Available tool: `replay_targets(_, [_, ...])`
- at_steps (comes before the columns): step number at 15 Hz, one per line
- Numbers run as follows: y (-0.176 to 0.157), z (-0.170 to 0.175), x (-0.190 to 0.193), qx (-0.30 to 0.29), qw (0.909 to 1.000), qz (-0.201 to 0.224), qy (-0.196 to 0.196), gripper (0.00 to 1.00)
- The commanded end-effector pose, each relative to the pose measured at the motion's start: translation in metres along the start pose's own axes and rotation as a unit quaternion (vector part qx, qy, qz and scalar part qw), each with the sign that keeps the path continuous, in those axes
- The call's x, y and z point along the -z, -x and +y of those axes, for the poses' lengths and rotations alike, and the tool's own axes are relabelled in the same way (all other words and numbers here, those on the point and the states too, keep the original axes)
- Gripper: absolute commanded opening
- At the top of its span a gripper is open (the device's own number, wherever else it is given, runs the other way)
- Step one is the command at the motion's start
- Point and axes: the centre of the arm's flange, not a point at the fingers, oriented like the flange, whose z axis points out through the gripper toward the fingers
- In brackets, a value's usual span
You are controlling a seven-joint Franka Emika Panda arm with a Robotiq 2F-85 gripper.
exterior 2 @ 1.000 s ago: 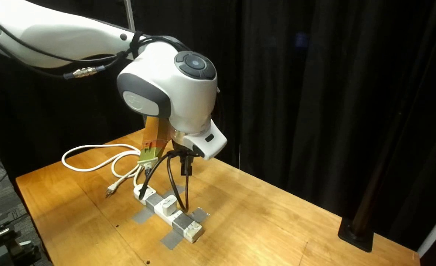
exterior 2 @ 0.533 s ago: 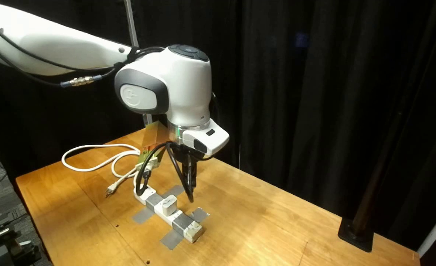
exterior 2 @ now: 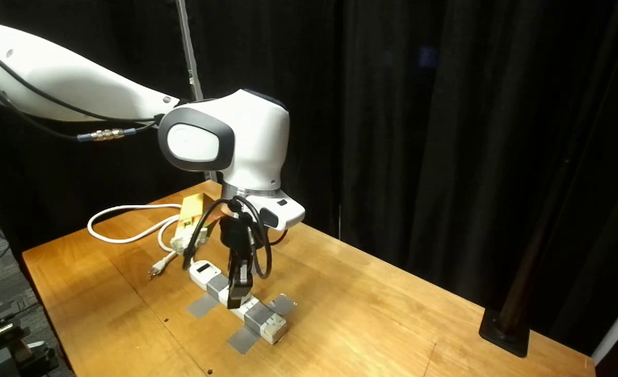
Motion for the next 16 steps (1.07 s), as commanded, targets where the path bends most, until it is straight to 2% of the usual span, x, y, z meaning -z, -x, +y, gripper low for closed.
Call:
replay_targets(1, [0.012,0.001,0.018,0.051,0.9959,-0.073,-0.019,0.09])
replay_targets(5, [0.02,0.004,0.027,0.087,0.9852,-0.107,-0.101,0.09])
replay_targets(9, [0.016,0.009,0.027,0.104,0.9719,-0.107,-0.183,0.08])
replay_targets(12, [0.007,0.007,0.016,0.118,0.9603,-0.071,-0.243,0.07])
replay_targets(16, [-0.011,-0.002,0.002,0.148,0.9447,0.018,-0.292,0.07])
